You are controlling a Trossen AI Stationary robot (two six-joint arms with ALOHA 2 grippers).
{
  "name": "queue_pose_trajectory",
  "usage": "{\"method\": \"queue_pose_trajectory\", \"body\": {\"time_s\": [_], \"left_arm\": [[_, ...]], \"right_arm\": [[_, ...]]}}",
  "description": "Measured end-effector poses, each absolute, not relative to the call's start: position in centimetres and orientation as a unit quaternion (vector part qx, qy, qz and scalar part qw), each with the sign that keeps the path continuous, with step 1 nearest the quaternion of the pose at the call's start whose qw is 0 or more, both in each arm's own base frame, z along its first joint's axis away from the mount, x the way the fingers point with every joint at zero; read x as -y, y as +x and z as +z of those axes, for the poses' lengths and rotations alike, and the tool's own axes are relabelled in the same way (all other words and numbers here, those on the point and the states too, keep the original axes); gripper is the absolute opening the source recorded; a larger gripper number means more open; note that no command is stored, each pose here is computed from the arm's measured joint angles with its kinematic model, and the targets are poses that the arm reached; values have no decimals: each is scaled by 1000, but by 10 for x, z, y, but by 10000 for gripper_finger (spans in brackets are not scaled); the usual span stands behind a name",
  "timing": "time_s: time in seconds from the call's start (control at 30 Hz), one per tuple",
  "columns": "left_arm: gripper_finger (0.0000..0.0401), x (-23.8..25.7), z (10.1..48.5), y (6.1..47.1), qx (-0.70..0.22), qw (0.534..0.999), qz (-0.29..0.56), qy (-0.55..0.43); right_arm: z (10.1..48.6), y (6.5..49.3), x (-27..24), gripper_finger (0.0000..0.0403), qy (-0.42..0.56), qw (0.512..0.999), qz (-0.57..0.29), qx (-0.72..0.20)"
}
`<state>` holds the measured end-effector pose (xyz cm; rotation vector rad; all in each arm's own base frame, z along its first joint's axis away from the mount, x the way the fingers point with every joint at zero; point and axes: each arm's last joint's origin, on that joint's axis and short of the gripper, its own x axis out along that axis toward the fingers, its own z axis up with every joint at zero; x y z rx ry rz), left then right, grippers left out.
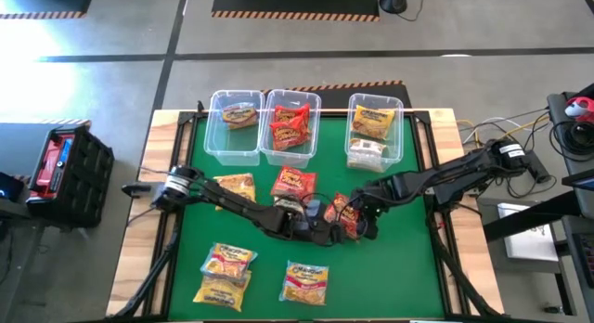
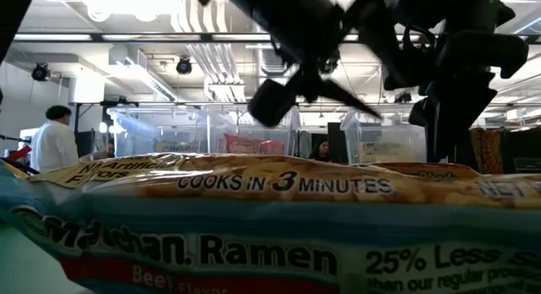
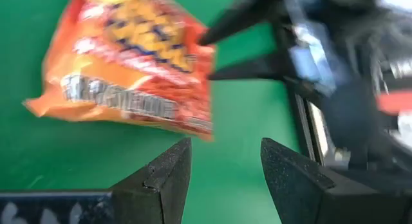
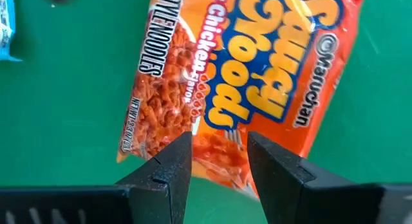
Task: Sort Maruchan noodles
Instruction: Put the bottom orange noodle pack into the top center transparent bin
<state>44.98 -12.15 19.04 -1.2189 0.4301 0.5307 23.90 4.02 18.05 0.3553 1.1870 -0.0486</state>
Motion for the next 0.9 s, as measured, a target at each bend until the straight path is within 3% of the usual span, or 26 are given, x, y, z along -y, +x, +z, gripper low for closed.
{"method": "queue_pose_trajectory", "body": {"time_s": [0.5, 0.9], "left_arm": [[170, 123, 153, 453, -165, 688, 324, -629], [170, 115, 139, 443, -202, 655, 389, -615]], "right_arm": [[160, 240, -39, 121, 163, 860, 6, -485], [183, 231, -35, 118, 182, 877, 6, -445]]}}
